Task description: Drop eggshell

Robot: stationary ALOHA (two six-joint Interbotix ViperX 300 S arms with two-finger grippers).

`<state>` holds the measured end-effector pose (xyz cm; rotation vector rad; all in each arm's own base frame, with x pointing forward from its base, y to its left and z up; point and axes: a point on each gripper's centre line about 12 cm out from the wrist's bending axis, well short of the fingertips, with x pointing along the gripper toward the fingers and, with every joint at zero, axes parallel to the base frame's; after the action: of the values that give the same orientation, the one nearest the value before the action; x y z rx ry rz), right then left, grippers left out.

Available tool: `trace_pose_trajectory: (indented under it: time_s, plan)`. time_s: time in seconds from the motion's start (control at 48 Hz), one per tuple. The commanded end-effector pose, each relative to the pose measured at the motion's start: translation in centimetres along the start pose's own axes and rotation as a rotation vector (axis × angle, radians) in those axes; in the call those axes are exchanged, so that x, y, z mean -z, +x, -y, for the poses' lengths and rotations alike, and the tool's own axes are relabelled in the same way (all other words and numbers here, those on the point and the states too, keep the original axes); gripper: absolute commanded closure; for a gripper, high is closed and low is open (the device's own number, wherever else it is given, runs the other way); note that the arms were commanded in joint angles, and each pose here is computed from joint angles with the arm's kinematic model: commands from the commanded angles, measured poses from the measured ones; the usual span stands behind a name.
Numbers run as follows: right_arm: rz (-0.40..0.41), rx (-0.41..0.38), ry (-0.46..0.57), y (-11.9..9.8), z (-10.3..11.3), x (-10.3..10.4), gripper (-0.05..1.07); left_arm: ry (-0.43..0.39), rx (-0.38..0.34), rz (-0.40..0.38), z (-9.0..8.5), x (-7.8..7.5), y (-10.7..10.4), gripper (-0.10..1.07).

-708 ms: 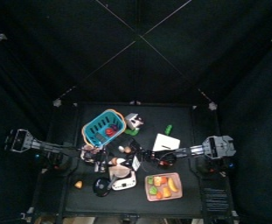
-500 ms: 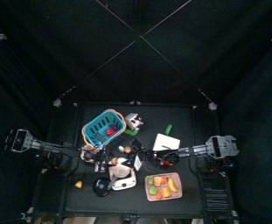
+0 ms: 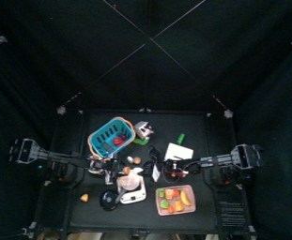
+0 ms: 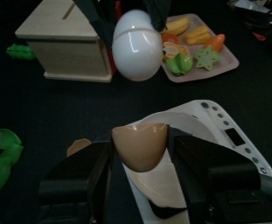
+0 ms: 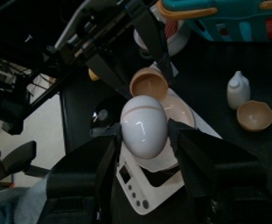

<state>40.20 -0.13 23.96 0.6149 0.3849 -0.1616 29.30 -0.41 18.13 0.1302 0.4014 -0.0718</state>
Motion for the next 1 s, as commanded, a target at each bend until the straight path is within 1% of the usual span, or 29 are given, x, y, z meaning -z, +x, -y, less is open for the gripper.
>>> trace_pose_trajectory:
  time_s: [0.0, 0.083, 0.229, 0.333, 0.458, 0.542, 0.604, 0.812, 0.979]
  plan:
    - [0.066, -0.021, 0.004, -1.5, -0.4, -1.9, 0.38, -0.015, -0.023, 0.019, -0.9, -1.2, 1.4, 0.3]
    - [0.068, -0.011, 0.008, -2.0, 0.1, -1.9, 0.39, -0.028, -0.036, 0.007, -1.4, -1.3, 2.6, 0.3]
    - [0.076, -0.002, 0.013, -2.8, 0.8, -1.8, 0.39, -0.055, -0.074, -0.006, -3.0, -1.5, 4.2, 0.29]
    - [0.082, 0.0, 0.013, -3.1, 1.0, -1.6, 0.39, -0.091, -0.11, -0.017, -4.3, -1.3, 5.1, 0.29]
    - [0.091, 0.002, 0.013, -3.3, 1.2, -1.5, 0.39, -0.149, -0.148, -0.026, -5.5, -1.1, 6.0, 0.29]
    - [0.09, 0.004, 0.016, -3.4, 1.3, -1.4, 0.38, -0.173, -0.162, -0.038, -5.9, -0.8, 6.6, 0.29]
    - [0.088, 0.003, 0.017, -3.4, 1.2, -1.3, 0.38, -0.176, -0.166, -0.044, -6.1, -0.6, 6.9, 0.29]
    - [0.087, 0.005, 0.018, -3.4, 1.3, -1.3, 0.39, -0.193, -0.182, -0.087, -6.7, 0.9, 7.6, 0.29]
    - [0.087, 0.005, 0.018, -3.4, 1.3, -1.3, 0.39, -0.196, -0.189, -0.093, -7.1, 1.1, 7.8, 0.27]
